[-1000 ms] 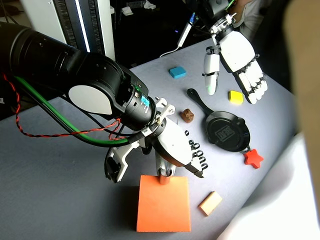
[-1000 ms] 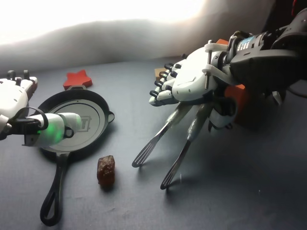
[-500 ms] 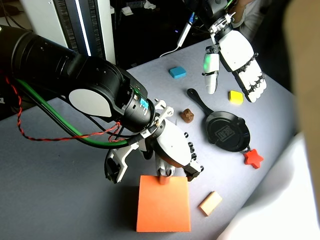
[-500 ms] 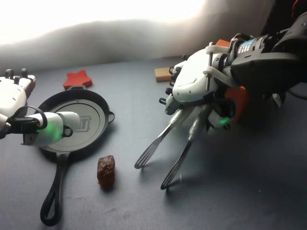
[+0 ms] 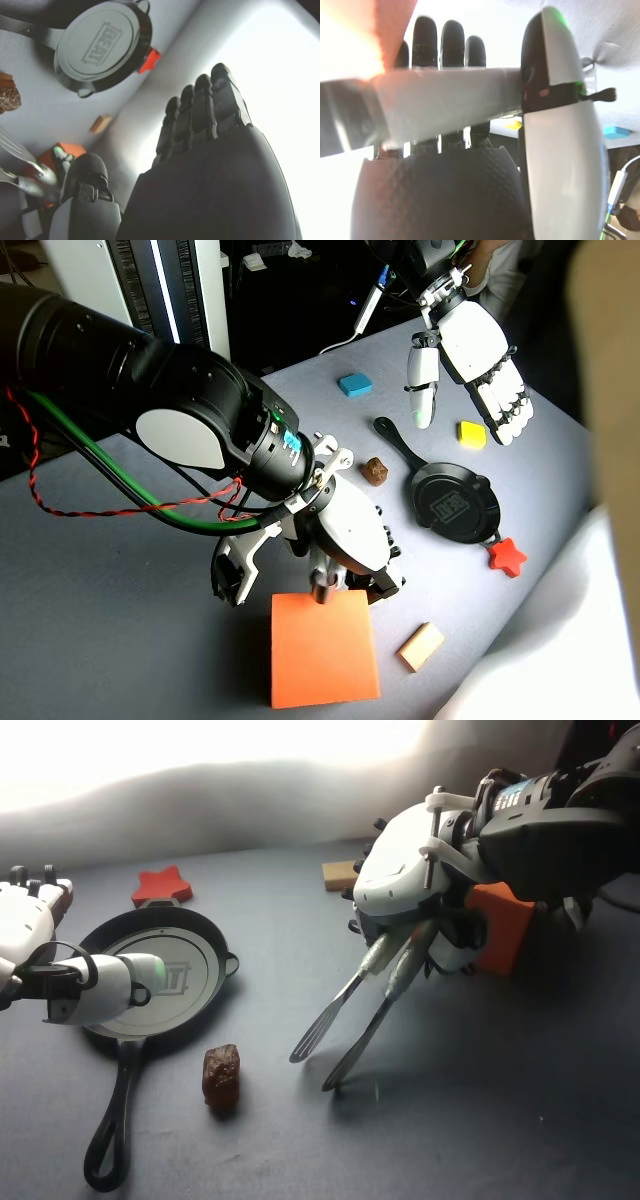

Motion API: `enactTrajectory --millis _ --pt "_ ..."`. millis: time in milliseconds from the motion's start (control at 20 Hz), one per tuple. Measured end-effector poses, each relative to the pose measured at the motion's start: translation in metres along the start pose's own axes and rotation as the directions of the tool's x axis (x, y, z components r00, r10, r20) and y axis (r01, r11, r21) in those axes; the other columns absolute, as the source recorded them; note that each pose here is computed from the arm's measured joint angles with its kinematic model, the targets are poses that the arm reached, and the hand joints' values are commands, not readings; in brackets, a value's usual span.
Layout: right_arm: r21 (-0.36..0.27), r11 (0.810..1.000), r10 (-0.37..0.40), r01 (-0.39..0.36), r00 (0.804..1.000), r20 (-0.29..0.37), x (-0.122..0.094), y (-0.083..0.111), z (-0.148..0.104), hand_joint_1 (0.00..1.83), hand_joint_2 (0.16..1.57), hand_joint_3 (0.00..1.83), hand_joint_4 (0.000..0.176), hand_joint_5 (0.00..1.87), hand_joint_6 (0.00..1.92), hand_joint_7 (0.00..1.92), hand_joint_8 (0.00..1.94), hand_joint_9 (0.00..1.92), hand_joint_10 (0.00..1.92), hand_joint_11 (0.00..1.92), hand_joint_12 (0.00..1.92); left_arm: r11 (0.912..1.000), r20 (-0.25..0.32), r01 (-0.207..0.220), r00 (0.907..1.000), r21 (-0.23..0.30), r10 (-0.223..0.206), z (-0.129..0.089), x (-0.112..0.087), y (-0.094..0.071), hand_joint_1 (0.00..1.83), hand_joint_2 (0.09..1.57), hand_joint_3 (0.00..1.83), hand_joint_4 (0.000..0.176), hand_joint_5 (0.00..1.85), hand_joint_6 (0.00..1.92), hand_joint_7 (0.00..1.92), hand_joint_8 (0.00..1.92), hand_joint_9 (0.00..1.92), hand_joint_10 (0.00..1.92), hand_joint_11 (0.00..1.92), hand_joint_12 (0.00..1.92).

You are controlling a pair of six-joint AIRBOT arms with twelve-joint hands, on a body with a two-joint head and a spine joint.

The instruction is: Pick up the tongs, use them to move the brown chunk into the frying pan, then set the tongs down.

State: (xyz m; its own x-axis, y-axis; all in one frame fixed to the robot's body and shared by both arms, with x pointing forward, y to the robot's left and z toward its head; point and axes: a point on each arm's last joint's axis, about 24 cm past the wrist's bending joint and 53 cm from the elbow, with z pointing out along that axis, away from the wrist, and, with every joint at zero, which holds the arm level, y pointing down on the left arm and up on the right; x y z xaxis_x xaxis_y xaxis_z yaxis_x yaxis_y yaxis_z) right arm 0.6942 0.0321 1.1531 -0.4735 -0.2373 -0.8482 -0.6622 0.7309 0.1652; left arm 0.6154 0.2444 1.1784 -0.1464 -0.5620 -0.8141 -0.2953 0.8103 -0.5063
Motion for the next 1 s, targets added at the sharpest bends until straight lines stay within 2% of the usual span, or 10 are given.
enactTrajectory --millis 150,350,500,550,600,750,800,850,950,1000 --pt "-0.005 1.0 0.018 -0.018 1.0 0.006 -0.007 0.003 -0.008 1.1 1.22 0.0 0.0 0.78 1.27 1.03 0.01 0.98 0.1 0.43 1.36 1.0 0.0 0.001 1.0 -0.001 -0.001 0.0 0.0 0.0 0.0 1.19 0.0 0.0 0.01 0.0 0.03 0.0 0.0 0.0 0.0 0.0" --pt "-0.031 0.999 0.02 -0.018 0.998 0.06 -0.027 0.014 -0.019 1.12 1.19 0.0 0.0 0.83 1.19 1.07 0.01 1.03 0.12 0.5 1.34 1.0 -0.001 0.001 1.0 -0.001 -0.001 0.0 0.0 0.0 0.0 1.16 0.0 0.0 0.01 0.0 0.04 0.0 0.01 0.0 0.01 0.0" --pt "-0.045 0.996 0.08 -0.077 0.994 0.074 -0.038 0.019 -0.03 1.11 1.2 0.0 0.0 0.81 1.22 1.07 0.01 1.03 0.12 0.5 1.33 1.0 -0.002 0.003 1.0 -0.004 -0.003 0.0 0.001 0.001 0.0 1.17 0.0 0.0 0.0 0.0 0.03 0.0 0.0 0.0 0.0 0.0" --pt "-0.056 0.989 0.141 -0.137 0.986 0.085 -0.042 0.021 -0.039 1.11 1.2 0.0 0.0 0.81 1.23 1.07 0.01 1.03 0.12 0.5 1.33 0.9999 0.005 0.004 1.0 -0.015 -0.004 0.0 -0.001 0.003 0.0 1.16 0.0 0.0 0.0 0.0 0.02 0.0 0.0 0.0 0.0 0.0" --pt "-0.061 0.986 0.16 -0.155 0.983 0.085 -0.041 0.022 -0.043 1.11 1.2 0.0 0.0 0.81 1.23 1.06 0.0 1.02 0.12 0.47 1.35 0.9998 0.008 0.005 1.0 -0.019 -0.005 0.0 -0.002 0.004 0.0 1.15 0.0 0.0 0.0 0.0 0.02 0.0 0.0 0.0 0.0 0.0" --pt "-0.077 0.964 0.26 -0.255 0.963 0.071 -0.033 0.027 -0.057 1.12 1.19 0.0 0.0 0.83 1.19 1.07 0.0 1.04 0.12 0.51 1.31 0.9997 0.012 0.005 0.9999 -0.023 -0.005 -0.001 -0.003 0.005 0.0 1.15 0.0 0.0 0.0 0.0 0.03 0.0 0.0 0.0 0.01 0.0" --pt "-0.048 0.952 0.307 -0.304 0.948 0.082 -0.03 0.025 -0.06 1.12 1.19 0.0 0.0 0.83 1.19 1.07 0.0 1.04 0.12 0.51 1.3 0.9997 0.011 0.005 0.9999 -0.022 -0.004 -0.001 -0.002 0.005 0.0 1.16 0.0 0.0 0.0 0.0 0.03 0.01 0.01 0.0 0.01 0.0" --pt "-0.019 0.949 0.315 -0.315 0.943 0.102 -0.031 0.022 -0.062 1.11 1.19 0.0 0.0 0.83 1.2 1.07 0.0 1.03 0.12 0.5 1.31 0.9997 0.009 0.005 0.9999 -0.022 -0.005 -0.002 -0.001 0.005 0.0 1.16 0.0 0.0 0.0 0.0 0.02 0.0 0.0 0.0 0.0 0.0" --pt "0.023 0.906 0.411 -0.422 0.893 0.182 -0.041 0.01 -0.067 1.11 1.19 0.0 0.0 0.83 1.2 1.07 0.0 1.02 0.11 0.49 1.31 0.9997 0.009 0.005 0.9999 -0.022 -0.005 -0.002 -0.002 0.005 0.01 1.17 0.0 0.0 0.01 0.0 0.02 0.0 0.0 0.0 0.0 0.0" --pt "0.05 0.897 0.419 -0.439 0.881 0.218 -0.045 0.004 -0.07 1.11 1.2 0.0 0.0 0.81 1.22 1.06 0.0 1.01 0.11 0.48 1.31 0.9996 0.009 0.007 0.9999 -0.027 -0.007 -0.002 -0.001 0.006 0.0 1.17 0.0 0.0 0.01 0.0 0.02 0.0 0.0 0.0 0.0 0.0"
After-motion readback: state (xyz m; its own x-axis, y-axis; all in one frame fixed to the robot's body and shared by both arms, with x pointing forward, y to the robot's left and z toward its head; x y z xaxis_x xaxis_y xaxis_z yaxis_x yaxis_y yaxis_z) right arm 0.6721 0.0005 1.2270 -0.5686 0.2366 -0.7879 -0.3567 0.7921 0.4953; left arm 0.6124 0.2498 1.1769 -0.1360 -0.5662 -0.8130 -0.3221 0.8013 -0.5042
